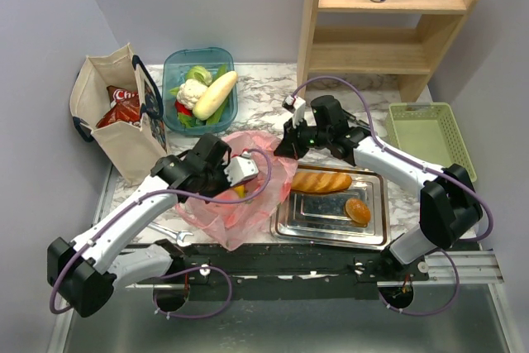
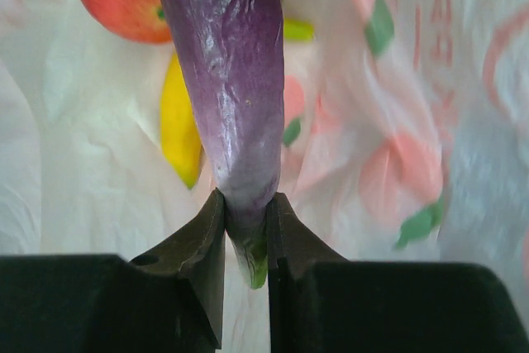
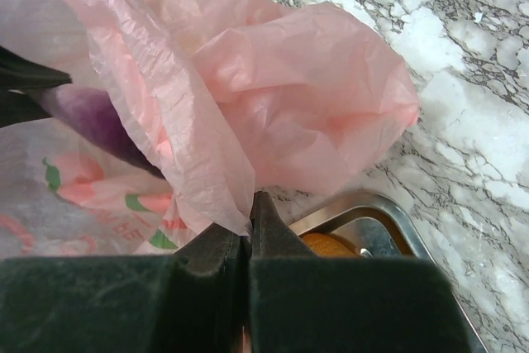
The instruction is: Untie the knot of the grocery bags and take out the mixed food
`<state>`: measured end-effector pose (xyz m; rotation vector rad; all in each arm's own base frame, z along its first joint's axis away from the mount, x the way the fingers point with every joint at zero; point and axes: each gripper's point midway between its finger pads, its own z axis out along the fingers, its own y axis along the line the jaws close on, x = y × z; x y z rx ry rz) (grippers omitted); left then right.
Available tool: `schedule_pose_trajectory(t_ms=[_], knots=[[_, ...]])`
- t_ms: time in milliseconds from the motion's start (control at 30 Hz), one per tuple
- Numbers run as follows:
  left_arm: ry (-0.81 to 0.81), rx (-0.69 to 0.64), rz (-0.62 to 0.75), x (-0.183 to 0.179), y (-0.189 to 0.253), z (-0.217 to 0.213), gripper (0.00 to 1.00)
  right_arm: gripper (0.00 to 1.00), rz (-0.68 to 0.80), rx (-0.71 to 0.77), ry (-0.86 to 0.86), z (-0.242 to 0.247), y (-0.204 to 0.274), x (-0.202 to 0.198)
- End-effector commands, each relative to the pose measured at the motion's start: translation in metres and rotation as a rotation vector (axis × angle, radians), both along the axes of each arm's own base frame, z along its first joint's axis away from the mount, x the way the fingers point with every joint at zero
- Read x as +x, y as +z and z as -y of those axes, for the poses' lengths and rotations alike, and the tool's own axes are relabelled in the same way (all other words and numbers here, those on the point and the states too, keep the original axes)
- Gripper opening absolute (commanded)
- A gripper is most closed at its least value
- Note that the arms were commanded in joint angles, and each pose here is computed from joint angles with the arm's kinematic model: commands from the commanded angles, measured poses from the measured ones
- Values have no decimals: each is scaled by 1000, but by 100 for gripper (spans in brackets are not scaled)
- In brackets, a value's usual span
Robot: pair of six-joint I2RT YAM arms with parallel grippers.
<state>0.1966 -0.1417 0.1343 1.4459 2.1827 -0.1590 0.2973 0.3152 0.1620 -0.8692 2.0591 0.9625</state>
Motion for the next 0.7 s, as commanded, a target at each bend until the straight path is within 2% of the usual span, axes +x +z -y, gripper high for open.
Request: schedule_pose_trajectory(t_ms=[0,100,233,333,433,533,600,667], knots=[[-131,152,-96,-49,-2,-43,0,1,34,45,-21,-4,18,10],[-283,84,-59,-68,17,-41,0,1,36,42,-23,-3,15,10],[-395,-210,99,-86,78,-12,0,1,37,35,-24,-3,11,11],[-262,-407,236,-63,128,7,0,1,31,50,12,-5,11,6],[-27,-496,303,-6,163,13,0,1,17,69,50,-9,14,-2],[326,-524,331,73,188,-11,0,1,25,59,39,-8,13,2],[474,-507,281,124,190,-25,0,1,33,55,41,-8,13,3],[569,-444,311,170,193,-43,0,1,35,57,50,-9,16,4]])
